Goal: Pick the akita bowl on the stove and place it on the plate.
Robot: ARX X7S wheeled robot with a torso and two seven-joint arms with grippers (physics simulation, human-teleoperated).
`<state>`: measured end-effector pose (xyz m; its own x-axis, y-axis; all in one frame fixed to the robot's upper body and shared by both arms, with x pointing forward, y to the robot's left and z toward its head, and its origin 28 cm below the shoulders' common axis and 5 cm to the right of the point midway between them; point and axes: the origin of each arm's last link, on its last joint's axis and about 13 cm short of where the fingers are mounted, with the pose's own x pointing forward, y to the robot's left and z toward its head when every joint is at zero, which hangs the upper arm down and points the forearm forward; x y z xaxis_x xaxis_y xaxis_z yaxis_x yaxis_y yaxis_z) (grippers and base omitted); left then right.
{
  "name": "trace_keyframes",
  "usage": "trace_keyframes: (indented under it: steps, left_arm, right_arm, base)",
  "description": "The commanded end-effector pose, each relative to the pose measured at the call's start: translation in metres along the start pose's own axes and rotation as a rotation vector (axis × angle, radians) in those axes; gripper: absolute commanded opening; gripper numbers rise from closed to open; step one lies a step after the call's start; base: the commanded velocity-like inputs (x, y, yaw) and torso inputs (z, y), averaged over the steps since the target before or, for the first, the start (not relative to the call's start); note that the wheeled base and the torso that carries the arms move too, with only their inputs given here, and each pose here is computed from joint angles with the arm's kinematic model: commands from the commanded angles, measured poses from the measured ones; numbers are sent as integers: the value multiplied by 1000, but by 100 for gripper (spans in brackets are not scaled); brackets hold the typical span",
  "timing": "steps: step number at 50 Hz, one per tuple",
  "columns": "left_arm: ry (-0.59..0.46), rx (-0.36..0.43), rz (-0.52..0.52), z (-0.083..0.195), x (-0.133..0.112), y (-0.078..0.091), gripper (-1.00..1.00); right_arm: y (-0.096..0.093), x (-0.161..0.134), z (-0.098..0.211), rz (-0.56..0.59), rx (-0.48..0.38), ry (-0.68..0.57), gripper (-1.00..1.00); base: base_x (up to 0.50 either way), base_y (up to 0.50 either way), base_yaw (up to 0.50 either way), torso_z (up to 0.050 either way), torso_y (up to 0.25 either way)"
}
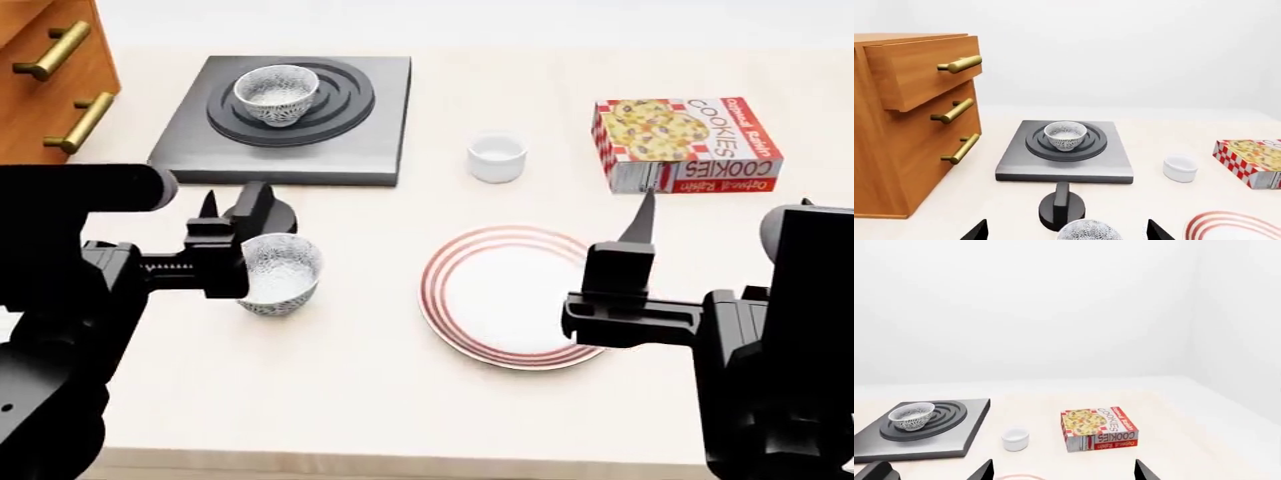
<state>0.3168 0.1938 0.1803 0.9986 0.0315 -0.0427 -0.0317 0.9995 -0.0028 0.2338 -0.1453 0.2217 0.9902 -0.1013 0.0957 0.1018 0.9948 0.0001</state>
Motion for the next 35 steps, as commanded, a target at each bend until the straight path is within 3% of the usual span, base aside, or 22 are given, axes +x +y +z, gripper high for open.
trace_keyframes:
  steps: [1,22,35]
  left_arm:
    - [0,7,-12,2,0,-1,100]
    - [-3,17,-16,3,-1,-2,100]
    - [-4,19,-19,3,-1,-3,100]
  right_arm:
    - [0,0,0,-4,6,2,100]
    - [-1,0,-1,1,8,1,100]
    - [0,0,-2,5,1,8,100]
  base:
    - [0,-312,0,0,0]
    - [0,-312,0,0,0]
    - [0,0,0,0,0]
